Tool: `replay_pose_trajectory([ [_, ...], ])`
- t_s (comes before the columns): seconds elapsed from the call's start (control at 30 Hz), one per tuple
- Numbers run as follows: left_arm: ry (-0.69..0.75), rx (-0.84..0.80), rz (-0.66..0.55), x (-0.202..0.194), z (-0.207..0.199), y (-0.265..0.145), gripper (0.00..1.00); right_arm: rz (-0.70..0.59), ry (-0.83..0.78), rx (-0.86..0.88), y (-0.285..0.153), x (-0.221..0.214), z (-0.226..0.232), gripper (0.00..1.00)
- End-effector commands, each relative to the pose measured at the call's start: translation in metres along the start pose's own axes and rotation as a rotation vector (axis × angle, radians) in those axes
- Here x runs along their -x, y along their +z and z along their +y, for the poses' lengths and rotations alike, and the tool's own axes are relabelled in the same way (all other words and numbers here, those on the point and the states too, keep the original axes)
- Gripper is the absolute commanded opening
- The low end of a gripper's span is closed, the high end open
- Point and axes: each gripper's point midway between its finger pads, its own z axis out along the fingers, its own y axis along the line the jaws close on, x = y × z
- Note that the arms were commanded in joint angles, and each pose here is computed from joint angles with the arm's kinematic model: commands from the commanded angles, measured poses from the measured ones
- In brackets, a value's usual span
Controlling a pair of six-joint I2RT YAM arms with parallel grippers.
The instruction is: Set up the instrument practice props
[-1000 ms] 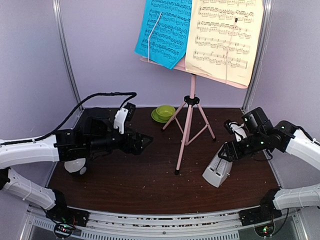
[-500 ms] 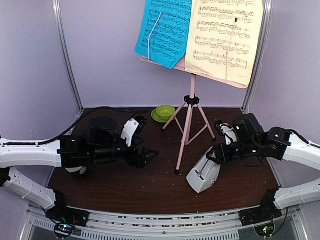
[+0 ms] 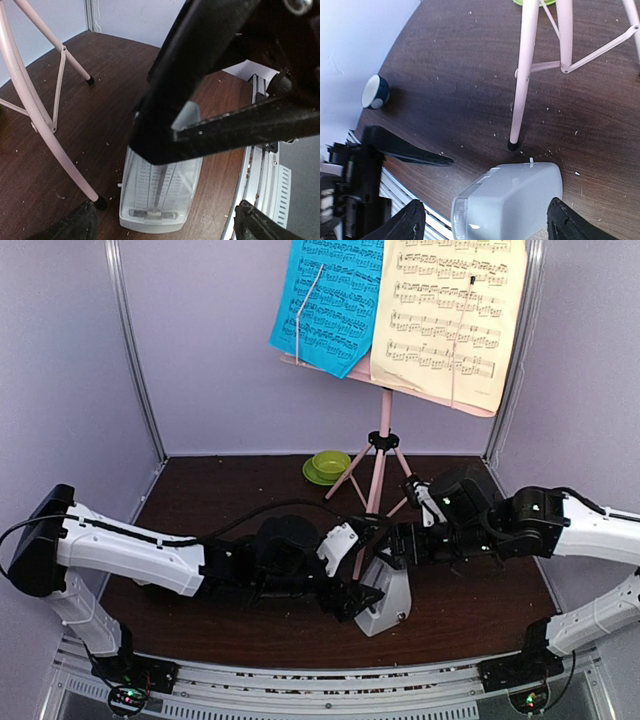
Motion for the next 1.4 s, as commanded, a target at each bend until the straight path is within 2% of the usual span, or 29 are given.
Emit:
replay_pose_trajectory([
  [0.0,-0.013,-0.026,-0.171,0.04,-0.011,0.003,0.98,-0.111,0.063,0.028,-0.032,0.026,0.002,0.84],
  [0.17,0.041,-0.061,-0.211,0.05,-0.02,0.007,0.94,-0.104,0.087,0.089,-0.036,0.021,-0.014,0.75],
  [0.37,0.07,-0.069,-0.235,0.05,-0.021,0.012,0.8,-0.029,0.181,0.288,-0.016,0.008,-0.01,0.72],
  [0.47,0.067,-0.065,-0.229,0.049,-0.02,0.017,0.74,0.0,0.189,0.33,-0.013,0.004,-0.004,0.71],
  [0.7,0.079,-0.028,-0.228,0.054,-0.013,0.021,0.68,0.014,0.213,0.319,-0.003,-0.005,-0.013,0.61],
  [0.8,0.077,-0.024,-0.229,0.055,-0.008,0.022,0.63,0.024,0.214,0.312,0.0,-0.009,-0.016,0.59],
  [1.03,0.11,-0.03,-0.219,0.058,-0.004,0.025,0.43,0.049,0.191,0.269,0.007,-0.024,-0.031,0.52],
  [1.23,0.147,-0.059,-0.211,0.055,-0.01,0.022,0.19,0.089,0.177,0.185,0.016,-0.044,-0.058,0.48],
  [1.37,0.185,-0.079,-0.218,0.052,-0.013,0.015,0.14,0.116,0.158,0.138,0.02,-0.054,-0.072,0.46],
])
